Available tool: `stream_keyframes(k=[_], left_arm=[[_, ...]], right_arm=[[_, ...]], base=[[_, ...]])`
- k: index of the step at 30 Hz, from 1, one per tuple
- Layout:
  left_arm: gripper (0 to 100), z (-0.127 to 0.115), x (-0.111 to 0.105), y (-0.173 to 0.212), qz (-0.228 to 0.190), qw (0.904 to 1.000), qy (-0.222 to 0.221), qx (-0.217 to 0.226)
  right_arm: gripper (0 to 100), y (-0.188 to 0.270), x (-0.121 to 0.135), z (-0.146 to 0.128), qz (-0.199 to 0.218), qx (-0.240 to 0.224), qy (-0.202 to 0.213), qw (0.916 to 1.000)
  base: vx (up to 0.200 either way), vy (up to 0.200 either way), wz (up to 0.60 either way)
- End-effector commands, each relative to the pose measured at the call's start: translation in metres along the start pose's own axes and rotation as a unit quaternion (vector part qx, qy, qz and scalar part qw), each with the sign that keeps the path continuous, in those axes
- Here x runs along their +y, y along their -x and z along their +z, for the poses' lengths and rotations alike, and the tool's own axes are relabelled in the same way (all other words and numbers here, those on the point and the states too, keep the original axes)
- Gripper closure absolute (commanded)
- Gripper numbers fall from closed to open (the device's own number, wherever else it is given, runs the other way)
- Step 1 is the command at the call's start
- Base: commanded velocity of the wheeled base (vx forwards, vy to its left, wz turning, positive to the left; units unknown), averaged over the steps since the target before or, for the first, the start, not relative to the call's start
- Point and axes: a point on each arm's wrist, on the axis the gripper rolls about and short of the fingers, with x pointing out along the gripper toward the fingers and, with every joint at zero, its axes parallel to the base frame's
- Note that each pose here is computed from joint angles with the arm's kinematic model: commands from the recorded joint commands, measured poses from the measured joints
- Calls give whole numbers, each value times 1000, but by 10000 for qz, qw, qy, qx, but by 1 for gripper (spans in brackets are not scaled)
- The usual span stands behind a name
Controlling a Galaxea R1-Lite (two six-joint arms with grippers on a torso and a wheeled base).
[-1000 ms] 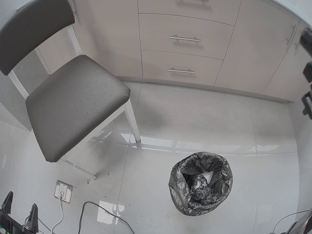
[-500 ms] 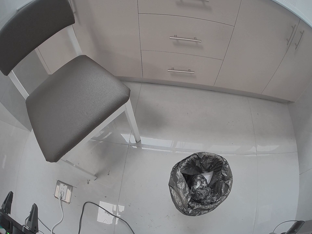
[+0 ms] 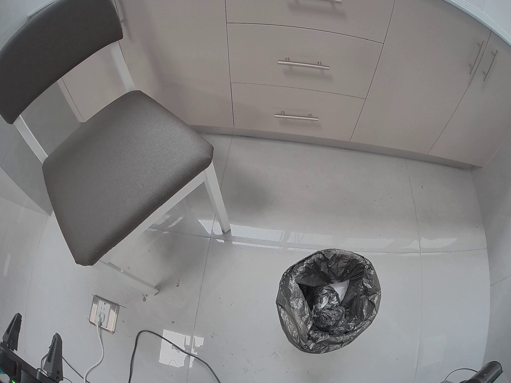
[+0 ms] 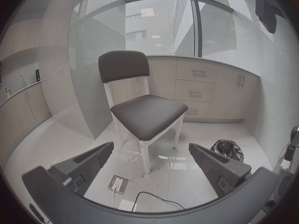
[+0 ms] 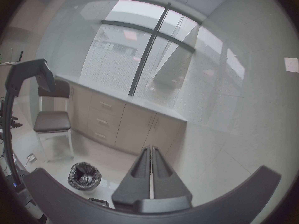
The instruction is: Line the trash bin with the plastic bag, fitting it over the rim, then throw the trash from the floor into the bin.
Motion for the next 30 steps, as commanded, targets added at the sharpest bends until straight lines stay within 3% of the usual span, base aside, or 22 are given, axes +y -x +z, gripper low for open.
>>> stream_keyframes(k=[1,6,9,11,12,15,18,21,22,24,25,30], left_arm=[[0,-5,0,0,9,10000,3,12],[0,-5,0,0,2,10000,3,12],[0,-5,0,0,9,10000,3,12],[0,-5,0,0,2,10000,3,4],[0,-5,0,0,2,10000,3,12],[0,-5,0,0,2,10000,3,12],[0,-5,0,0,2,10000,3,12],[0,-5,0,0,2,10000,3,4],[0,-5,0,0,9,10000,3,12],[0,-5,0,0,2,10000,3,12],[0,-5,0,0,2,10000,3,4],[0,-5,0,0,2,10000,3,4]], right_arm=[[100,67,10,-37,-535,-869,-203,9946],[100,95,11,-63,-563,-1321,-357,9890],[100,91,18,-70,-487,-1111,-362,9919],[100,85,22,-71,-319,-910,-599,9935],[100,71,28,-72,224,-651,-958,9930],[100,44,40,-72,1033,-205,-1383,9848],[100,6,53,-73,1468,219,-1888,9707],[100,-18,62,-76,1554,387,-2084,9648],[100,-61,79,-88,1561,653,-2296,9585],[100,-93,94,-104,1551,749,-2402,9553],[100,-97,97,-106,1550,750,-2409,9551],[100,-155,136,-170,1574,768,-2241,9587]], base=[[0,0,0],[0,0,0],[0,0,0],[0,0,0],[0,0,0],[0,0,0],[0,0,0],[0,0,0],[0,0,0],[0,0,0],[0,0,0],[0,0,0]])
